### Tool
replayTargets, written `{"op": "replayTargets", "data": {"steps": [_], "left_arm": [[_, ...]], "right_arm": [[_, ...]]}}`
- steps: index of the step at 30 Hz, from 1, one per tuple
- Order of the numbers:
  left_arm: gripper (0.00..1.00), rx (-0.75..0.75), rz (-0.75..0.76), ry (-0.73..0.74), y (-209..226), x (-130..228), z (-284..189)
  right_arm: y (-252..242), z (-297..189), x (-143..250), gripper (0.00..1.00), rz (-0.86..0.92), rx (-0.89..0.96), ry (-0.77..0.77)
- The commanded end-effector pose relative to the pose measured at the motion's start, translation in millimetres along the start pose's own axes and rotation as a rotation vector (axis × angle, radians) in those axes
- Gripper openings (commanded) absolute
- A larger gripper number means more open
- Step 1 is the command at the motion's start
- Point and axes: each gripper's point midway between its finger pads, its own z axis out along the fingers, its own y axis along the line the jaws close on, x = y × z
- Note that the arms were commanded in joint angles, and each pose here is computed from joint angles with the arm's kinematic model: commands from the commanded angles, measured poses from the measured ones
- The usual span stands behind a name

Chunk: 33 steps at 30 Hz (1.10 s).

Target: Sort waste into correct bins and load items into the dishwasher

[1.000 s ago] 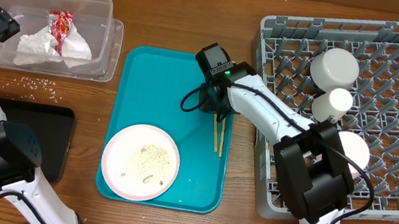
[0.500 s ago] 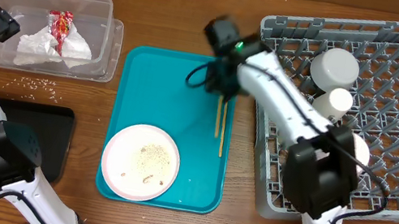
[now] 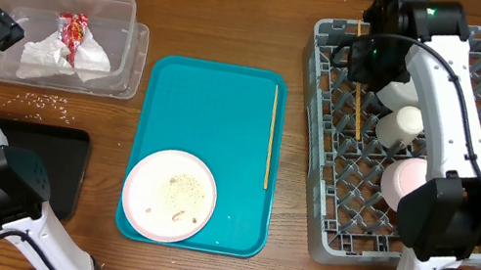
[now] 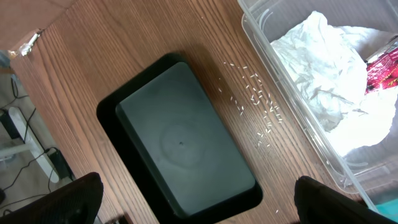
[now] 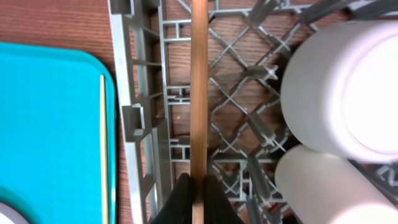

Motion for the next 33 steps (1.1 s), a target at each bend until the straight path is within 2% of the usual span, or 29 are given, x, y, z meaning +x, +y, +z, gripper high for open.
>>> {"op": "replayTargets", "data": {"steps": [1,5,7,9,16,22,24,26,28,30,33], "left_arm": [[1.00,-0.006,0.017,0.012,-1.9,2.0,3.8],[1.00,-0.006,0.017,0.012,-1.9,2.0,3.8],[1.00,-0.006,0.017,0.012,-1.9,2.0,3.8],[1.00,-0.006,0.017,0.012,-1.9,2.0,3.8],[1.00,-0.006,0.017,0.012,-1.9,2.0,3.8],[1.00,-0.006,0.017,0.012,-1.9,2.0,3.8],[1.00,-0.006,0.017,0.012,-1.9,2.0,3.8],[1.00,-0.006,0.017,0.012,-1.9,2.0,3.8],[1.00,-0.006,0.016,0.012,-1.8,1.9,3.8],[1.00,-0.006,0.017,0.012,-1.9,2.0,3.8],[1.00,-0.006,0.016,0.011,-2.0,1.9,3.8]], "right_arm": [[18.4,10.5,7.1,0.04,-0.070,-0.080,0.014],[25.3,29.4,16.1,0.04,-0.068,-0.124,0.043],[26.6,37.6,21.3,0.24,-0.059,-0.124,0.060],[26.3,37.7,22.6,0.30,-0.032,-0.122,0.067],[32.9,26.2,20.9,0.31,0.039,-0.133,0.062],[86.9,10.8,28.4,0.35,-0.042,-0.215,0.049],[108.6,11.6,35.6,0.45,-0.080,-0.225,0.058],[124.7,16.4,41.2,0.66,-0.082,-0.198,0.060],[138.3,23.7,43.9,0.76,-0.065,-0.150,0.041],[148.2,33.8,46.4,0.81,-0.055,-0.096,0.011],[150.7,54.0,53.8,0.82,-0.018,0.012,-0.030]]}}
